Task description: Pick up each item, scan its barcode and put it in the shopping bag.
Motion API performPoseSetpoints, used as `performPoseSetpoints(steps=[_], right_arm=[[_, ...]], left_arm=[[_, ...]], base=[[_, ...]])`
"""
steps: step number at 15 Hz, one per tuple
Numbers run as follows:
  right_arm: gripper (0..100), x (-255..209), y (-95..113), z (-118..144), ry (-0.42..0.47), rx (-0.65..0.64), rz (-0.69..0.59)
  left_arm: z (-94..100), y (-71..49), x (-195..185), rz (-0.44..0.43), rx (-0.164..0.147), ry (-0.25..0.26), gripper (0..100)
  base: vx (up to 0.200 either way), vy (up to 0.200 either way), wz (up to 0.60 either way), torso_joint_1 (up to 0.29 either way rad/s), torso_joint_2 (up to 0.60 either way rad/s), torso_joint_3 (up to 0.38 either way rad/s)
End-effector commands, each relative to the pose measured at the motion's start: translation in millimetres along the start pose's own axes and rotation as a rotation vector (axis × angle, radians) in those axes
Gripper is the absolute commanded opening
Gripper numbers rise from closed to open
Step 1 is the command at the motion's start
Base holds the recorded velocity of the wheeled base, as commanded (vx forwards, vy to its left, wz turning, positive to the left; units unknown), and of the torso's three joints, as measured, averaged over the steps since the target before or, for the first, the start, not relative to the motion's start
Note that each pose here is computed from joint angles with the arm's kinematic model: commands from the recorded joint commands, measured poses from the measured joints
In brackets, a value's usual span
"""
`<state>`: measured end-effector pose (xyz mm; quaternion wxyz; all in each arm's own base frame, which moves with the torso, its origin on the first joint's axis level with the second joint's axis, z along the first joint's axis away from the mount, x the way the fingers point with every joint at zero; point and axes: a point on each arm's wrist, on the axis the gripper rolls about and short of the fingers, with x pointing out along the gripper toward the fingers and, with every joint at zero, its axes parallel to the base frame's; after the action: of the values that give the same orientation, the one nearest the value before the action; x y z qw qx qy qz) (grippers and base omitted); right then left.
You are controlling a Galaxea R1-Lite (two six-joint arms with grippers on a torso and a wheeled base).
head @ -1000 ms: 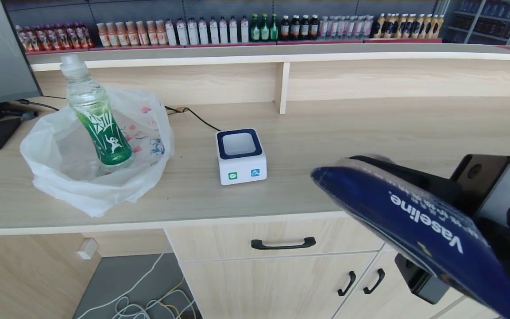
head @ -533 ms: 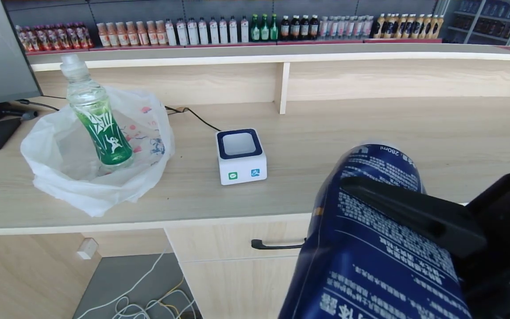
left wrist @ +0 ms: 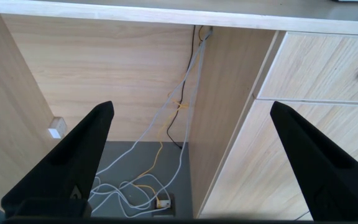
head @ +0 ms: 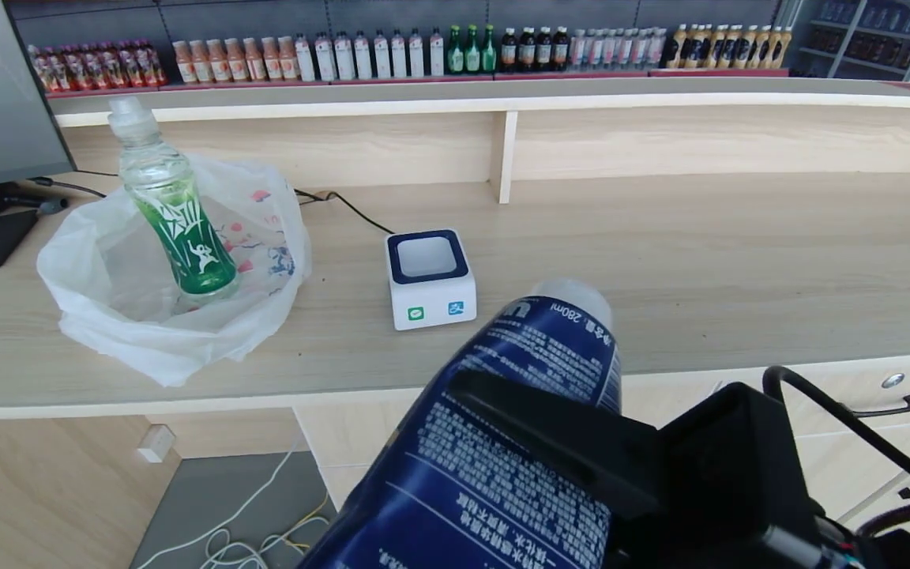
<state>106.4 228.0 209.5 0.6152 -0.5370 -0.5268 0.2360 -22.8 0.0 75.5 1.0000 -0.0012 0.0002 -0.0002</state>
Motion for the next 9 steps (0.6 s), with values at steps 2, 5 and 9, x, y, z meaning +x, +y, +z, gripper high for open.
performPoseSetpoints(steps=[2,5,9], right_arm=[[0,7.9,-1.8,4.9,-0.015,-0.048,-0.023],[0,5.6,-18.0,5.0,-0.009,-0.155,-0.079],[0,-0.6,-20.9,4.4,-0.007,-0.193,-0.079]], left_arm=[[0.0,0.0,0.0,0.000,-0.001,0.000,100],[0.0,0.0,0.0,0.000,-0.001,0.000,100],[0.0,0.0,0.0,0.000,-0.001,0.000,100]], base=[[0.000,0.000,0.00,0.000,0.00,0.000],[0.000,0.000,0.00,0.000,0.00,0.000],[0.000,0.000,0.00,0.000,0.00,0.000]])
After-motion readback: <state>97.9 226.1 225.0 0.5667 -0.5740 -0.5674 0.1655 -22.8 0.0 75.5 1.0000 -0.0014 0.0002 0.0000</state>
